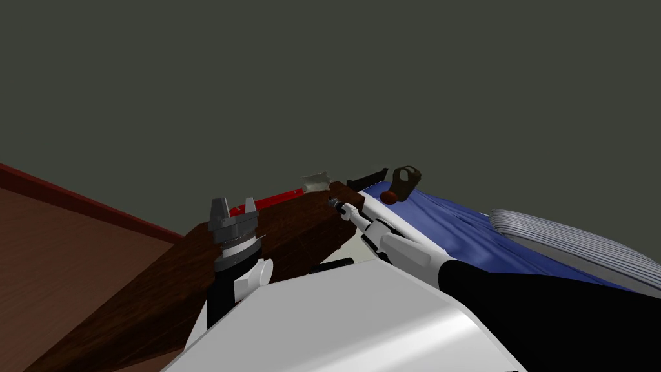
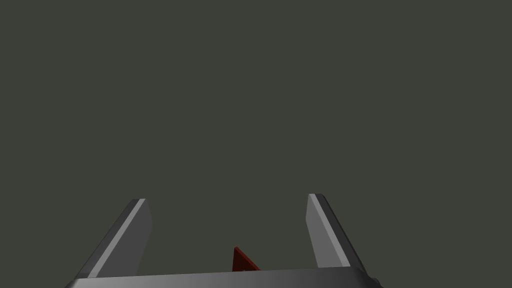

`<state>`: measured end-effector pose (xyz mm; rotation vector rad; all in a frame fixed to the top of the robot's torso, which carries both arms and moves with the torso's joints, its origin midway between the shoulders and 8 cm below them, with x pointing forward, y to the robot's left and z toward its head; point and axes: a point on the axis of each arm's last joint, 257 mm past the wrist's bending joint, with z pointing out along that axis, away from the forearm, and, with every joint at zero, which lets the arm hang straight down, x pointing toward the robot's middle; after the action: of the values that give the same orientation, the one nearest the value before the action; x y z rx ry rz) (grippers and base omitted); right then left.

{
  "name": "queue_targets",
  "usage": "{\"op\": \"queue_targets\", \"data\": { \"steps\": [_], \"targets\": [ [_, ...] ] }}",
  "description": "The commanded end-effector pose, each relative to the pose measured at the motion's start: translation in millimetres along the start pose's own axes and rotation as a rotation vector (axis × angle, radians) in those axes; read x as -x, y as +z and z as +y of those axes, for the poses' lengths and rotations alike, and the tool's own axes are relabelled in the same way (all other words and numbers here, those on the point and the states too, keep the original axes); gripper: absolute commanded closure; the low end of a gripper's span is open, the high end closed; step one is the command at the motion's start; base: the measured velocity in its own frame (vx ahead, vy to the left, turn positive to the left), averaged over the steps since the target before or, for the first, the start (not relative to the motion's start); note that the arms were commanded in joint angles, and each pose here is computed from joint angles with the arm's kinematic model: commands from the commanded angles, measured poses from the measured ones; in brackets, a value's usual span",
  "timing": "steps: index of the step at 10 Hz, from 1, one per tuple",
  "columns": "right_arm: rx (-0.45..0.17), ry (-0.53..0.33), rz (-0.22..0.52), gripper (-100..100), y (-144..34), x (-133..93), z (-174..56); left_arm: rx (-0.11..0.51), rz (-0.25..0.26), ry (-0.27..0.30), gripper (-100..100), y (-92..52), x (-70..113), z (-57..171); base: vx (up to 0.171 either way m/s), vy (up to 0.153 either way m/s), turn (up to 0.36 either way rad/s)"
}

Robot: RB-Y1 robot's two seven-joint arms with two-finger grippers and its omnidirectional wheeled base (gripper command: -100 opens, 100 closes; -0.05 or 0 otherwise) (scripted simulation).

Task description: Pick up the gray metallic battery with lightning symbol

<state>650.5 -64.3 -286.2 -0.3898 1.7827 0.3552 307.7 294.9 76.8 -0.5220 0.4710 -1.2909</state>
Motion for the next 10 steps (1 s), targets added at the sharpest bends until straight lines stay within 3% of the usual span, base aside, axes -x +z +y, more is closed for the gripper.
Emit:
{"op": "queue_targets", "data": {
  "steps": [1,3,4,5,6,7,8,9,10],
  "targets": [
    [0.0,0.0,0.0,100,0.0,0.0,0.0,0.0,0.0,0.0,0,0.0,0.0,0.0,-0.001,0.001,0.01],
    [0.001,-0.001,0.0,100,0.2,0.2,0.7,0.0,0.0,0.0,0,0.0,0.0,0.0,0.0,0.0,0.0],
    [0.001,-0.001,0.0,0,0.2,0.2,0.7,0.0,0.0,0.0,0,0.0,0.0,0.0,0.0,0.0,0.0],
    [-0.072,0.04,0.011,100,-15.3,-11.5,-39.6,0.0,0.0,0.0,0,0.0,0.0,0.0,-0.006,0.027,0.355],
    [-0.076,0.042,0.013,100,-20.2,-17.6,-43.3,0.0,0.0,0.0,0,0.0,-0.1,0.0,-0.008,0.02,0.193],
    [-0.14,0.071,0.01,100,-33.6,-19.8,-78.4,0.0,0.0,0.0,0,0.0,0.0,0.0,-0.003,0.035,0.335],
    [-0.123,0.064,0.009,100,-42.6,-30.1,-71.5,0.0,0.0,0.0,0,0.0,0.0,0.0,0.007,0.025,0.159],
    [-0.136,0.076,0.001,100,-43.7,-26.7,-78.0,0.0,0.0,0.0,0,0.0,0.0,0.0,0.004,0.016,-0.004],
    [-0.196,0.094,-0.013,100,-64.3,-26.8,-113.2,0.0,0.0,0.0,0,0.0,0.0,0.0,-0.008,0.026,0.322]
  ]
}}
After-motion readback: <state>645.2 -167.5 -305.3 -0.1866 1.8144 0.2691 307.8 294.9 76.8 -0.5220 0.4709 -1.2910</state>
